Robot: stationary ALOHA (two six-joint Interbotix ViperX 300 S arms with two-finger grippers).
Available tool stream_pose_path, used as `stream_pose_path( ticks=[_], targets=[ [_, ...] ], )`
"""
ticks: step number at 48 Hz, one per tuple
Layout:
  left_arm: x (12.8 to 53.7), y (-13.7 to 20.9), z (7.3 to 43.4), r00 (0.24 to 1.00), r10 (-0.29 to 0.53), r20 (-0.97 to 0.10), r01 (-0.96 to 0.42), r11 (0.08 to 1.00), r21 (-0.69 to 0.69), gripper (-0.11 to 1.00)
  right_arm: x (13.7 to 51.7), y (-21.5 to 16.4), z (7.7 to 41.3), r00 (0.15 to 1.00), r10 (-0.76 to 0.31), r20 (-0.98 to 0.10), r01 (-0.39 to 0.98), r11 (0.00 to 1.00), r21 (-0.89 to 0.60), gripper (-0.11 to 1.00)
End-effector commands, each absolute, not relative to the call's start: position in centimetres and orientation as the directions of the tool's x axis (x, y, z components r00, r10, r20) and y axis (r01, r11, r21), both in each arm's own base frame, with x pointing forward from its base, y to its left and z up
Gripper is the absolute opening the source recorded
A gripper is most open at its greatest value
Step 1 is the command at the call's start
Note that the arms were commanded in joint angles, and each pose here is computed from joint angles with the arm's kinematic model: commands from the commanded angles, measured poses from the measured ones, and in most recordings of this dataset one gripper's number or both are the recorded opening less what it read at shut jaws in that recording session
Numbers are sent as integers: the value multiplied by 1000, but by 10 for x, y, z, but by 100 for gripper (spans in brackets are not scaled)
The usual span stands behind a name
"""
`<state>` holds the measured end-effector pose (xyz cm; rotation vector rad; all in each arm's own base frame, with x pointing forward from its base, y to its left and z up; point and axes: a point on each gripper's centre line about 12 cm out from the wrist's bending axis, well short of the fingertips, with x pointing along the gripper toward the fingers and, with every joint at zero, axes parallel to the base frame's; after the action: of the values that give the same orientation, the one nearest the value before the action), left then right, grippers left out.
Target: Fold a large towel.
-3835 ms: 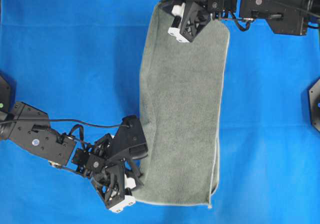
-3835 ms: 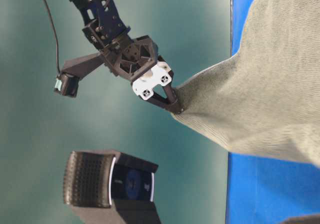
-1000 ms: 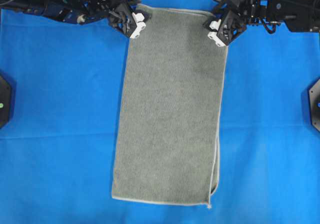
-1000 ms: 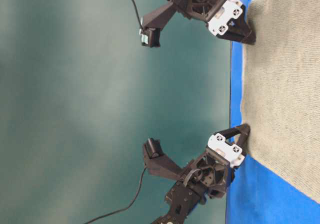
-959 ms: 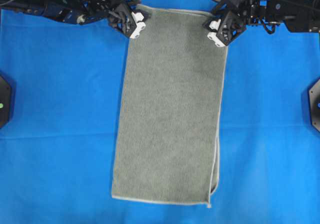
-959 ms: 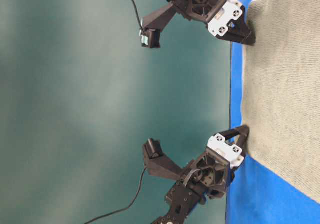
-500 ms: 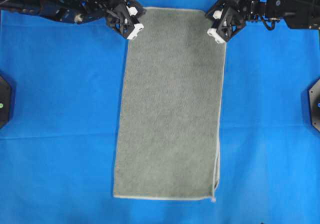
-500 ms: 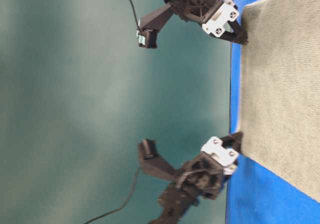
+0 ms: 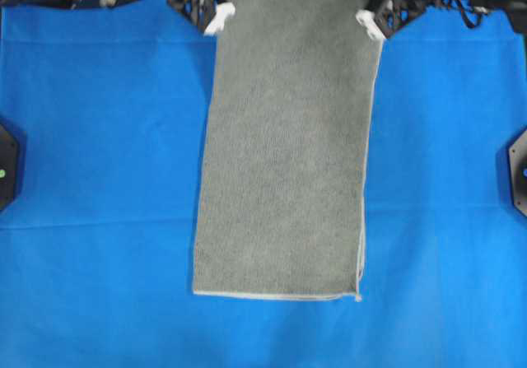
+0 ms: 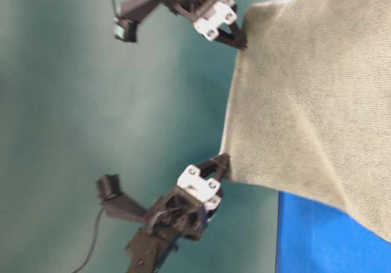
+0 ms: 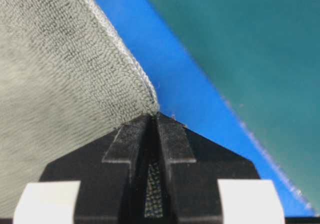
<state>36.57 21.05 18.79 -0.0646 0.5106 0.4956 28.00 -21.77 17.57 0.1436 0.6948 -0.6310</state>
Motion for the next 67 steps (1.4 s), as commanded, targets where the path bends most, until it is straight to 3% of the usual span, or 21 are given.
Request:
stream_pose_path(
  ticks=[1,13,21,29,41,55,67],
  targets=[
    [365,174,219,816,391,-426,-403,913,65,3,282,-188,202,657,-477,-584,547,835,-67,5],
    [351,63,196,849,154,-506,-161,986,31,3,275,-83,213,745,-300,-595,377,926,6,5],
    [343,1,178,809,2,-588,-17,1000,-19,3,279,-28,206,749,-167,-641,279,957,77,5],
    [341,-43,152,741,-94,-665,25,993,-112,3,290,16,191,710,-73,-701,199,975,100,5],
    [339,-87,125,670,-171,-722,16,976,-217,3,306,56,158,622,-12,-783,162,980,113,5],
    [333,-126,122,631,-240,-738,34,959,-283,3,317,98,147,598,53,-800,118,981,153,5],
    [340,-139,120,620,-255,-742,47,956,-289,3,318,104,141,585,57,-809,131,978,164,5]
  ],
)
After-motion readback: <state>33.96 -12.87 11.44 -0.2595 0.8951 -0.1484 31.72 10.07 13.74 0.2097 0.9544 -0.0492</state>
